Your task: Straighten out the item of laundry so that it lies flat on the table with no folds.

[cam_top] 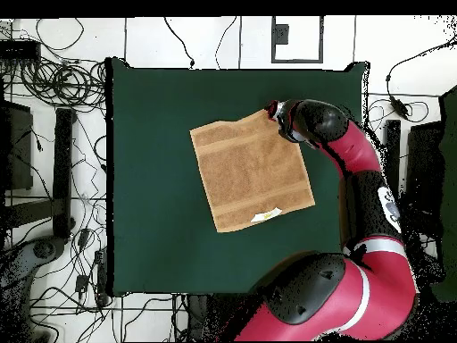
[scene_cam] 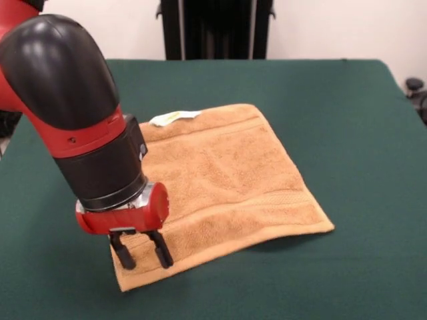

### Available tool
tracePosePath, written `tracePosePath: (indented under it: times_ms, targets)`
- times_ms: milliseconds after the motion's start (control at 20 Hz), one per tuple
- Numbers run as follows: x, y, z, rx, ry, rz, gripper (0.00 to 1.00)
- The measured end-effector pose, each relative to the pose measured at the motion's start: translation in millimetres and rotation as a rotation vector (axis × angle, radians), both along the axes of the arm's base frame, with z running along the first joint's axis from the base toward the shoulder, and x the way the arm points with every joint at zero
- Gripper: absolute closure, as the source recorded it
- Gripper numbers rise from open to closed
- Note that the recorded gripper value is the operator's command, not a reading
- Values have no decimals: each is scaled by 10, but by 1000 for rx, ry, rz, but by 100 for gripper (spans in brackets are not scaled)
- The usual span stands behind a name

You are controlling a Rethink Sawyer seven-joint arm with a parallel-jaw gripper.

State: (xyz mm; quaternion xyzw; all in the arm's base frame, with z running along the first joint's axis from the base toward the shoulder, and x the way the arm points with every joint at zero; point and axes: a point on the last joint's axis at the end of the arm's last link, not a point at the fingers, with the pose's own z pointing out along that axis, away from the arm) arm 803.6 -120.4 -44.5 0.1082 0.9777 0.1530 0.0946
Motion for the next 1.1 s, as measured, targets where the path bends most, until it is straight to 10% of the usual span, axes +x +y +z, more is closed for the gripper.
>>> tracePosePath:
  times_ms: [1100]
  targets:
    - [221, -344, -18, -157, -71, 67, 0]
